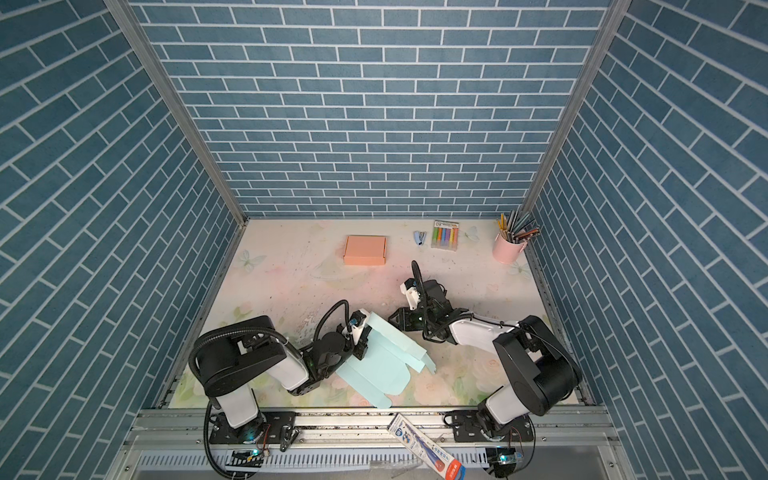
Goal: Fold the paper box
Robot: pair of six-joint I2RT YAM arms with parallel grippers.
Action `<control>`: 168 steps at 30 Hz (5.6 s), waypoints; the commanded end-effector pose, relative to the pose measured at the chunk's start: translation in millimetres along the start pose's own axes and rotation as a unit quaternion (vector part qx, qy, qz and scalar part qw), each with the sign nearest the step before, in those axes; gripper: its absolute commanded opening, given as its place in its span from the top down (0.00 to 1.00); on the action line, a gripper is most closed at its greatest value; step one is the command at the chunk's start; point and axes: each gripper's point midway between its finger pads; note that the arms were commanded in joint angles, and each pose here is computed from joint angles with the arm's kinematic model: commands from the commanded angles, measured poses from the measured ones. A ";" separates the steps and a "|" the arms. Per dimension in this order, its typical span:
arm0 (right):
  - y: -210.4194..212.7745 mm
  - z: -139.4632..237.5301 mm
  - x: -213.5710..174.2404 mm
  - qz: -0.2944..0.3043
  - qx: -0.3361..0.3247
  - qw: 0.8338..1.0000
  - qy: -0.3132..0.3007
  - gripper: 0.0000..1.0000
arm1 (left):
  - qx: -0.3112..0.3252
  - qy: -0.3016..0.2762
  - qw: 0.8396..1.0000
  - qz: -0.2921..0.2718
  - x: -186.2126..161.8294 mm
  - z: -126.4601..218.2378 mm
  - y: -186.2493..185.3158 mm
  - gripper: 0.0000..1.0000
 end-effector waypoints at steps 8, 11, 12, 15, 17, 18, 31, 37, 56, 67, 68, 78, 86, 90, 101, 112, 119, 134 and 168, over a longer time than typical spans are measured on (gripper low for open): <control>-4.4 -2.5 -18.4 0.015 -0.006 1.000 0.015 0.67 | -0.003 -0.002 1.000 0.002 -2.9 0.2 -3.1 0.88; -3.2 -3.8 -22.9 0.013 -0.003 1.000 0.020 0.67 | -0.003 -0.001 1.000 0.002 -3.7 0.6 -3.4 0.92; -1.5 -4.1 -25.2 0.014 0.000 1.000 0.022 0.67 | -0.002 0.000 1.000 0.003 -4.7 0.8 -3.0 0.92; 3.6 -3.6 -30.0 0.016 0.007 1.000 0.026 0.67 | -0.002 -0.001 1.000 0.005 -4.8 1.9 -2.6 0.93; 7.3 -0.9 -29.6 0.016 0.015 0.999 0.023 0.67 | 0.002 -0.004 1.000 0.008 -2.2 3.2 -0.4 0.95; 10.3 1.5 -27.7 0.019 0.019 0.999 0.019 0.67 | 0.004 -0.007 1.000 0.010 -0.1 3.8 0.8 0.96; 79.7 132.4 52.7 0.181 -0.016 0.964 -0.192 0.68 | 0.035 0.022 0.993 0.111 23.7 16.3 24.9 1.00; 129.9 192.6 41.4 0.266 0.001 0.918 -0.293 1.00 | 0.115 0.062 0.979 0.157 31.5 27.7 58.7 1.00; 115.2 125.2 3.3 0.247 -0.020 0.947 -0.205 1.00 | 0.156 0.076 0.962 0.211 23.8 43.7 96.2 1.00; 111.4 135.8 -8.0 0.244 0.047 0.935 -0.252 1.00 | 0.140 0.056 0.964 0.218 36.7 57.3 104.4 1.00; 112.1 133.0 -6.5 0.245 0.045 0.935 -0.251 1.00 | 0.140 0.054 0.965 0.217 38.2 58.7 104.9 1.00; 113.3 139.0 32.4 0.202 0.070 0.931 -0.294 1.00 | 0.098 0.009 0.978 0.185 56.8 66.6 96.5 1.00; 118.4 125.1 43.5 0.206 0.076 0.932 -0.287 1.00 | 0.077 -0.009 0.982 0.171 63.7 69.4 91.0 1.00; 125.9 117.5 39.6 0.222 0.096 0.932 -0.270 1.00 | 0.056 -0.016 0.986 0.158 68.9 68.0 83.8 1.00; 137.8 125.4 15.4 0.258 0.119 0.935 -0.210 1.00 | 0.014 -0.055 0.989 0.138 97.1 72.0 72.8 1.00; 124.0 168.9 17.7 0.308 0.051 0.911 -0.270 1.00 | 0.110 0.054 0.981 0.150 62.2 62.0 115.6 1.00; 132.1 166.4 29.0 0.303 0.025 0.913 -0.274 1.00 | 0.145 0.086 0.974 0.153 43.0 59.7 127.5 1.00; 123.9 100.6 19.1 0.308 -0.020 0.927 -0.214 1.00 | 0.131 0.085 0.974 0.165 39.8 55.9 125.5 1.00; 182.3 145.5 14.9 0.322 0.109 0.902 -0.265 1.00 | 0.035 0.010 0.960 0.278 46.0 75.2 133.6 1.00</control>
Point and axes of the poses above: each gripper's point midway between its finger pads, its own z axis back along the fingers, its own y axis along the line the jaws close on, x = y × z, and after that the axes turned 12 degrees about -z, right-handed
